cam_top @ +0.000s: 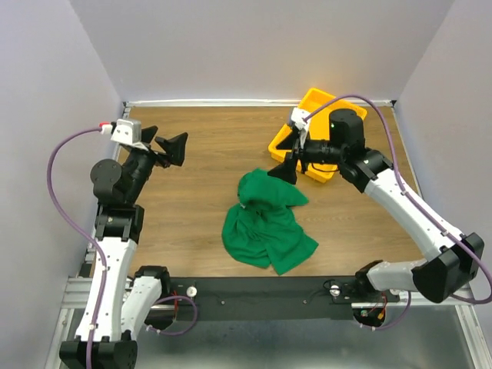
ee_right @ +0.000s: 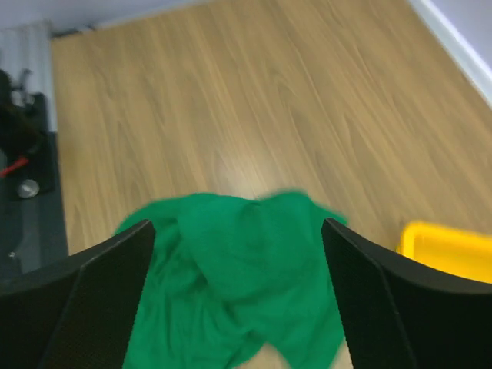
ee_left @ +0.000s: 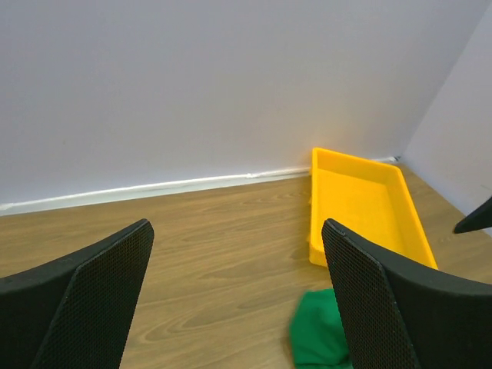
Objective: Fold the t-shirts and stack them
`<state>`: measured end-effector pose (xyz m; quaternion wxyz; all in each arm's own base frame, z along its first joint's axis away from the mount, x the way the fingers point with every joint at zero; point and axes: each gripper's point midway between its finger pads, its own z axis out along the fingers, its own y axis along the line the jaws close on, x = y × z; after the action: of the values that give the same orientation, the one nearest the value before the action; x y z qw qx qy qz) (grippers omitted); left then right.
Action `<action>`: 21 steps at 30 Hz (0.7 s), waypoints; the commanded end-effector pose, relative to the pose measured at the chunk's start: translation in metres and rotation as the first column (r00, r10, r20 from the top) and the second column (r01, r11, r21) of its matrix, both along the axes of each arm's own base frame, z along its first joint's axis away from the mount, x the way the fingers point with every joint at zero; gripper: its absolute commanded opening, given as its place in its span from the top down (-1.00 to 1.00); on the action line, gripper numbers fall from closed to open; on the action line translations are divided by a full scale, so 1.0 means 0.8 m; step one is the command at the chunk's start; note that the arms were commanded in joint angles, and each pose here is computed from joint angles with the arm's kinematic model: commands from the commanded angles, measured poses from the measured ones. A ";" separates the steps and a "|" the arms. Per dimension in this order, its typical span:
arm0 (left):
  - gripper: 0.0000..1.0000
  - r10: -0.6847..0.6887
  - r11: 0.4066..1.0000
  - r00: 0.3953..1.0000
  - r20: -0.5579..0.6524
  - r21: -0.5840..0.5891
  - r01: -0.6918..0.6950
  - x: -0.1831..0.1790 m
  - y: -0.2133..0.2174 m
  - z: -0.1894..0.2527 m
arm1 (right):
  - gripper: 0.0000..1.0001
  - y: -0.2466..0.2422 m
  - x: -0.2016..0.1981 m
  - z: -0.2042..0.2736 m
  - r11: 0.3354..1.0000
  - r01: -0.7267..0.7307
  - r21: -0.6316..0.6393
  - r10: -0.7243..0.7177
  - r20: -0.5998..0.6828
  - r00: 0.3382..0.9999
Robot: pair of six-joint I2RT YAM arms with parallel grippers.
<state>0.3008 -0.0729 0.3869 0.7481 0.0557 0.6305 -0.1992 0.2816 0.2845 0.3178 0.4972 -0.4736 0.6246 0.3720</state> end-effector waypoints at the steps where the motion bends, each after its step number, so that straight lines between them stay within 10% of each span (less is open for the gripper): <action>1: -0.96 -0.171 0.984 0.983 -0.067 -0.054 0.168 0.020 -0.039 -0.011 | -0.96 -0.054 0.034 -0.015 0.969 0.217 -0.115 -0.200 0.138 0.970; 13: -0.76 -0.369 0.899 0.716 -0.592 -0.033 0.436 0.155 -0.253 -0.207 | -0.96 -0.227 0.085 -0.151 0.802 0.567 -0.186 -0.584 -0.446 0.678; 21: -0.67 -0.252 0.911 0.667 -0.701 0.060 0.408 0.234 -0.344 -0.268 | -0.96 -0.256 0.058 -0.180 0.750 0.624 -0.217 -0.635 -0.499 0.589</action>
<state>0.4724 -0.3398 0.1725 0.4071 0.1812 0.8380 -0.3149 0.3422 0.0819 0.1701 0.3962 -0.1219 0.8691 0.2701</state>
